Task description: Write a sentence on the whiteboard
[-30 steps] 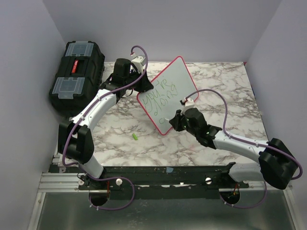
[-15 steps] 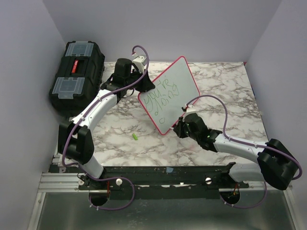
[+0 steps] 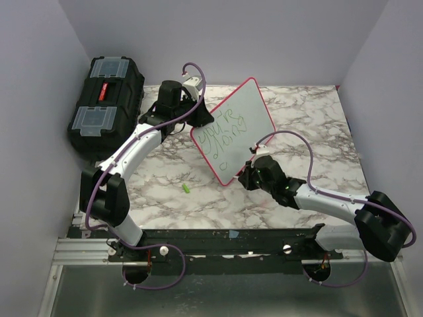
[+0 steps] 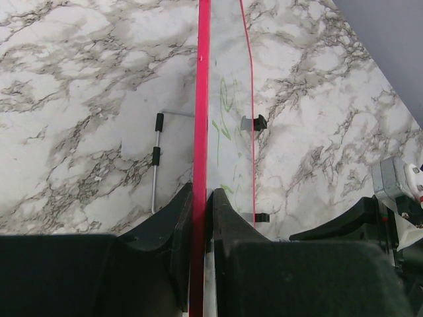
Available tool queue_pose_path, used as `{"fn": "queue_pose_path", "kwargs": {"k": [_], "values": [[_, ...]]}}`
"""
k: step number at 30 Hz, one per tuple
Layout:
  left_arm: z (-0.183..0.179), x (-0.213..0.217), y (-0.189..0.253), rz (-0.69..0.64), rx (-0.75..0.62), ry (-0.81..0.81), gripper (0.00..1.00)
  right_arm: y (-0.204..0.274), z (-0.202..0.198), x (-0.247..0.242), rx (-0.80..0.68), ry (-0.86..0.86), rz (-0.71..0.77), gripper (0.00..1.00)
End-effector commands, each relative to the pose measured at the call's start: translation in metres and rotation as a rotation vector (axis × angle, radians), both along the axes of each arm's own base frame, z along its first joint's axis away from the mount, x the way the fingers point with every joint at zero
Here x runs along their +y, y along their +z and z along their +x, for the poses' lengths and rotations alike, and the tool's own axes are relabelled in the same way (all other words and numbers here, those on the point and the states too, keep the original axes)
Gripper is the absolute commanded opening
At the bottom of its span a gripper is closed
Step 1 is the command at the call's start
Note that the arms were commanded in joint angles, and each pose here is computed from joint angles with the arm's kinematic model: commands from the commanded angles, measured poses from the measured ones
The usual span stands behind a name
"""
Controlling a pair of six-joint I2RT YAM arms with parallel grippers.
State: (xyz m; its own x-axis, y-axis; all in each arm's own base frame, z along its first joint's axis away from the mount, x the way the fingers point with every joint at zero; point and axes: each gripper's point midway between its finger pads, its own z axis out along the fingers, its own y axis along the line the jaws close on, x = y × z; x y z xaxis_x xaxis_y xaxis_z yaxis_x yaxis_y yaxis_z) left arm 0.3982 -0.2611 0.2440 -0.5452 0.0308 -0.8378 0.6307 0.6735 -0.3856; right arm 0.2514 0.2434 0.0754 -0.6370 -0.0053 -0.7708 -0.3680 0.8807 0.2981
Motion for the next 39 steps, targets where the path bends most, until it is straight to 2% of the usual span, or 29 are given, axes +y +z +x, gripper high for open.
{"fn": "queue_pose_path", "kwargs": {"k": [1,22,32,39], "values": [[-0.021,-0.005,-0.04,0.075,0.089,-0.059,0.0,0.015,0.0,0.024,-0.002,0.075,0.078,0.01],[-0.018,-0.005,-0.048,0.081,0.094,-0.062,0.0,0.055,0.009,0.035,-0.081,0.072,0.164,0.01],[-0.015,0.009,-0.054,0.094,0.099,-0.034,0.0,0.092,-0.012,-0.004,-0.169,0.025,0.191,0.01],[-0.019,0.013,-0.055,0.096,0.101,-0.032,0.0,0.087,0.008,-0.022,-0.188,-0.115,0.112,0.01]]}}
